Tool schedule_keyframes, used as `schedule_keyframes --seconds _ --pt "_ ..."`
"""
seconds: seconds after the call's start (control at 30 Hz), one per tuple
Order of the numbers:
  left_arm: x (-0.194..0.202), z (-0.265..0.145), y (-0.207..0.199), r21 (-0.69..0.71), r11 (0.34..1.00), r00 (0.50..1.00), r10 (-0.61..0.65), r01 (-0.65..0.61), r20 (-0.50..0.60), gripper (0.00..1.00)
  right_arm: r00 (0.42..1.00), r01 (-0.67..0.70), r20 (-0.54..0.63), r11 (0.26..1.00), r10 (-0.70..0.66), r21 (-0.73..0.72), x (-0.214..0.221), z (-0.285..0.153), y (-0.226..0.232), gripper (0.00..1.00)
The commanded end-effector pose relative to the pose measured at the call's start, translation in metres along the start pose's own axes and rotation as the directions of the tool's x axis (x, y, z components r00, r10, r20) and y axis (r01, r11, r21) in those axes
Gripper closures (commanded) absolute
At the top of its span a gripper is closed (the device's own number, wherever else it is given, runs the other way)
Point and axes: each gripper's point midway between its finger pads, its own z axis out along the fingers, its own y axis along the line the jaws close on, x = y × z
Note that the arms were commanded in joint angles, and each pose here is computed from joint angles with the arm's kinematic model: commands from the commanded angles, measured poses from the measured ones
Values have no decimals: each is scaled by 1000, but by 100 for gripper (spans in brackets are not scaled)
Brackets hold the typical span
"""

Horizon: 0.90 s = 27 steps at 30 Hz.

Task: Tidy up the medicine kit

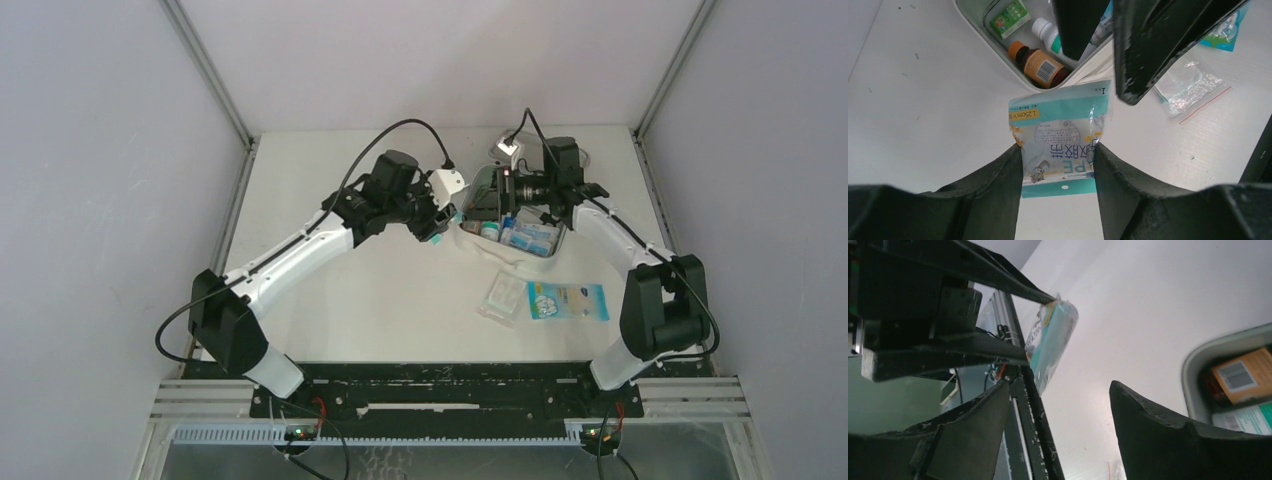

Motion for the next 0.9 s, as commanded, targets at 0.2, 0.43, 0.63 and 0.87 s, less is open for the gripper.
schedule_keyframes --seconds 0.2,0.43,0.63,0.87 --pt "-22 -6 -12 12 999 997 34 -35 74 44 998 -65 -25 990 62 -128 -24 28 20 39" --pt "-18 -2 -7 -18 999 997 46 -45 54 43 996 -78 -55 980 69 -184 -22 39 27 59" --pt "-16 -2 1 -60 997 998 50 -47 42 28 997 -78 -27 986 75 -150 -28 26 10 79" --pt "-5 -13 14 -149 985 996 84 -81 10 1 995 -78 67 994 73 73 -31 -34 -60 83"
